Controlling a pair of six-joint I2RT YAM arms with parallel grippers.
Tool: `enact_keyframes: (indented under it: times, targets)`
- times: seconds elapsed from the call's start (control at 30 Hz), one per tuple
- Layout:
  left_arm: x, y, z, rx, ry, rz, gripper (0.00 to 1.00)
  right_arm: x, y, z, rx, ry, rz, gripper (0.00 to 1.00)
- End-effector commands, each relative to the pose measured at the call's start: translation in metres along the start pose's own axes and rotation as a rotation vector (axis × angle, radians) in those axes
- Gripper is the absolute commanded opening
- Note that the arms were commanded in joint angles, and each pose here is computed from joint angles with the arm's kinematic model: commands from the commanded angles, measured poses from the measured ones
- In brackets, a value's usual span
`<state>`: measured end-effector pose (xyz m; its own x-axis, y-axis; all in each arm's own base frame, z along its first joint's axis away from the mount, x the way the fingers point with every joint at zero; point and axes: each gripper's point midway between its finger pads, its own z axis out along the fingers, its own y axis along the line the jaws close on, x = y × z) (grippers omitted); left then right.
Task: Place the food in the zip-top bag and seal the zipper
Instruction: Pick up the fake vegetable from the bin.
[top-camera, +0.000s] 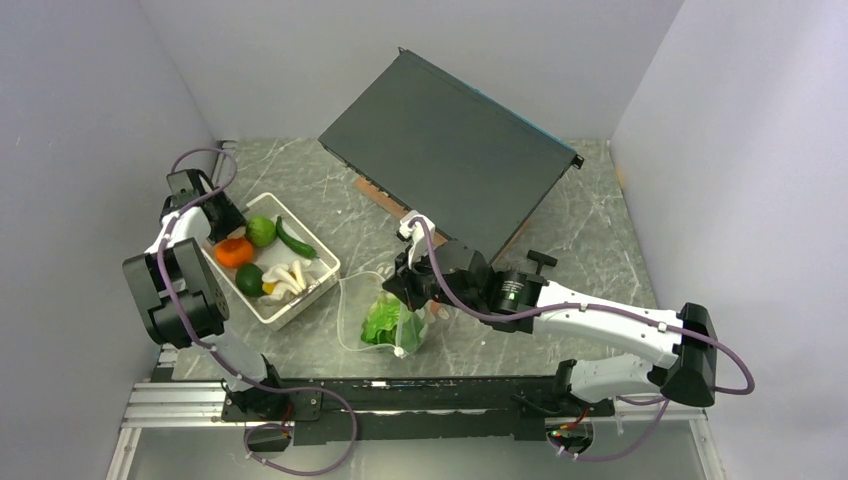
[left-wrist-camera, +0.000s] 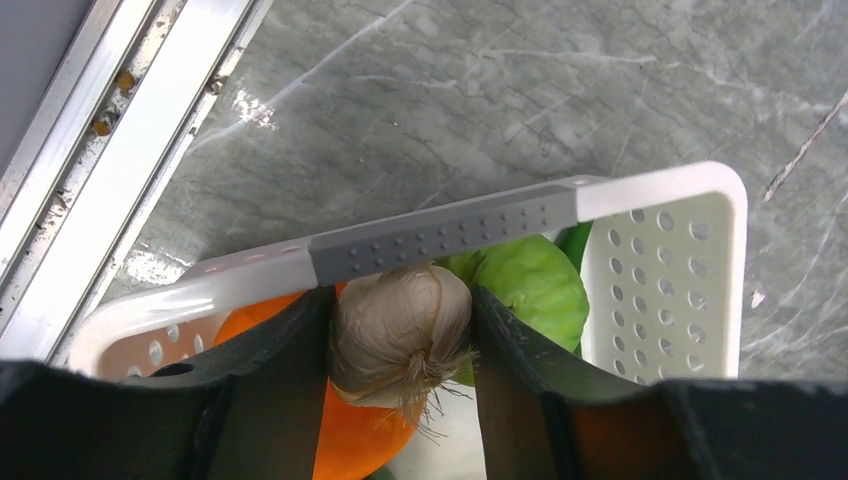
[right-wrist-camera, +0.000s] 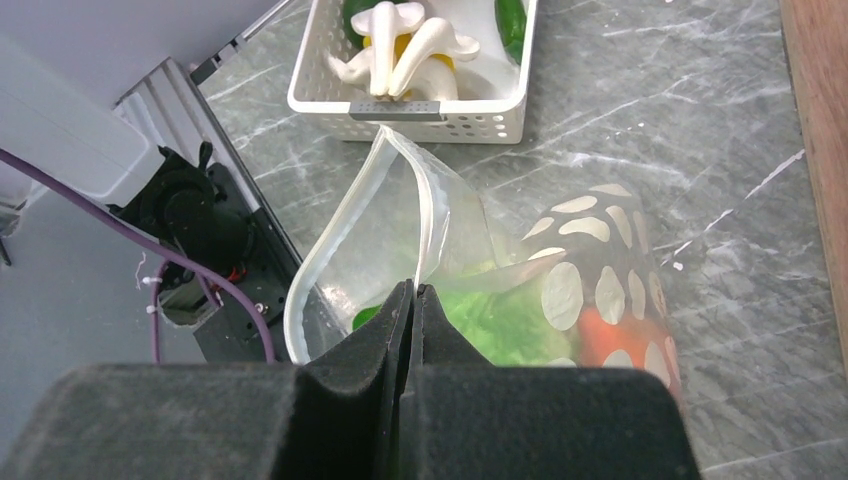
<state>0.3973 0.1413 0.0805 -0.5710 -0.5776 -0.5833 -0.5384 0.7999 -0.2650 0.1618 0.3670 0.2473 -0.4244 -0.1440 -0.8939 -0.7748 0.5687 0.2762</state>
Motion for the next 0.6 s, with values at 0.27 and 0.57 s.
enact_keyframes:
  times: [0.27, 0.57]
  targets:
    - [-0.027, -0.035, -0.044, 0.029, -0.127, 0.138, 0.30, -0.025, 0.006, -0.002, 0.006, -0.032, 0.056, 0.00]
    - [-0.024, -0.043, -0.066, 0.037, -0.178, 0.189, 0.23, -0.025, 0.003, -0.013, 0.023, -0.043, 0.104, 0.00]
